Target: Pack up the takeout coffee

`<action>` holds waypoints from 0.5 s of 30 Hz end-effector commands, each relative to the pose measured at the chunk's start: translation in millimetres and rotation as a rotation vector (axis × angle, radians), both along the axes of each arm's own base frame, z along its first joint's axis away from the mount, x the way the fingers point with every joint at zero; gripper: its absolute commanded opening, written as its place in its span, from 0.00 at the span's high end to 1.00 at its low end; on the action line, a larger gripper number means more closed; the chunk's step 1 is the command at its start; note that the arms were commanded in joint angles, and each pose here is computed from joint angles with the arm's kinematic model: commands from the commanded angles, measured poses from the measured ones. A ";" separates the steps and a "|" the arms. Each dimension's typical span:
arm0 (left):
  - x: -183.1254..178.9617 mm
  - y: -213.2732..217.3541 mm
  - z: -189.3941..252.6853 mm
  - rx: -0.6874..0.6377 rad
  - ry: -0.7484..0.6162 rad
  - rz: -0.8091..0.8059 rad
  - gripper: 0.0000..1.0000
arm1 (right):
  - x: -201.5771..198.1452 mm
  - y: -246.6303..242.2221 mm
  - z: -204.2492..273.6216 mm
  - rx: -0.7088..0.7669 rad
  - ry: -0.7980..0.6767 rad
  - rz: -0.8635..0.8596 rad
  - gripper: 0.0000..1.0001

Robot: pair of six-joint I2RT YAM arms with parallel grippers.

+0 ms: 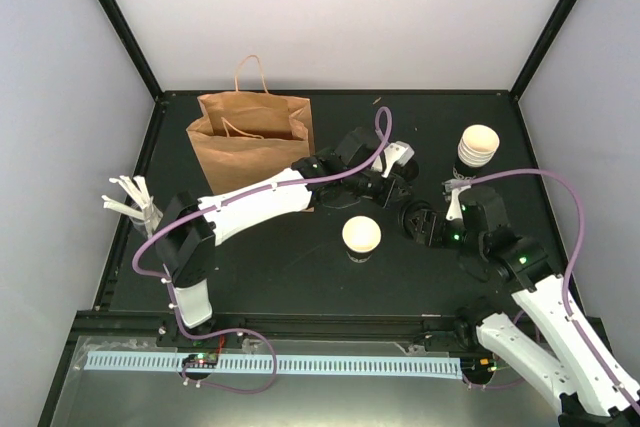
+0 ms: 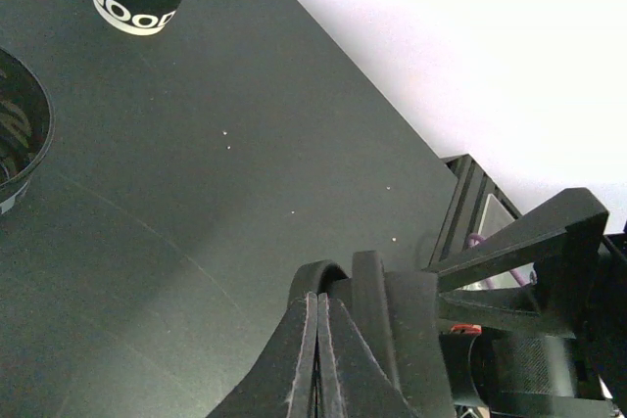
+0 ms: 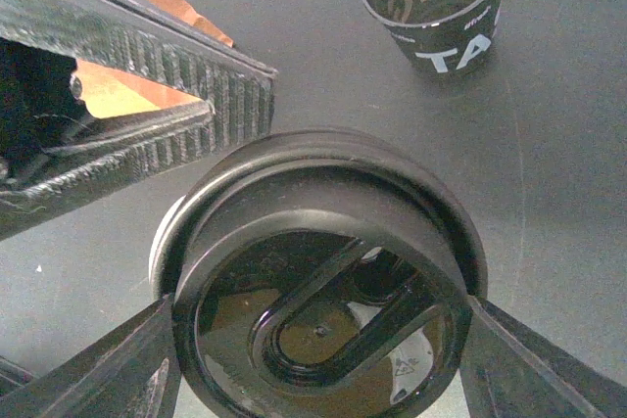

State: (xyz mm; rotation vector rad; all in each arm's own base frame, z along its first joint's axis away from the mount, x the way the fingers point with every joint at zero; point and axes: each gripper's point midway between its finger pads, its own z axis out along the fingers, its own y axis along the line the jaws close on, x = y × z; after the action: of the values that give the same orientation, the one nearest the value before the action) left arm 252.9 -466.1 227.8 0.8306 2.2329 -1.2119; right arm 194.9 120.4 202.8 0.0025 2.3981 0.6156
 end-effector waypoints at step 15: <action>-6.1 0.0 -14.2 0.012 0.038 -0.006 0.98 | 12.2 -10.5 44.3 0.064 -0.160 -0.094 0.29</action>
State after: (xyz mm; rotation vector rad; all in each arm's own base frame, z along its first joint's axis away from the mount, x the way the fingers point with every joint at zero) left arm 253.7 -465.7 225.8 0.8189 2.2386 -1.2137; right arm 196.0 113.4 215.7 0.0537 2.3320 0.6124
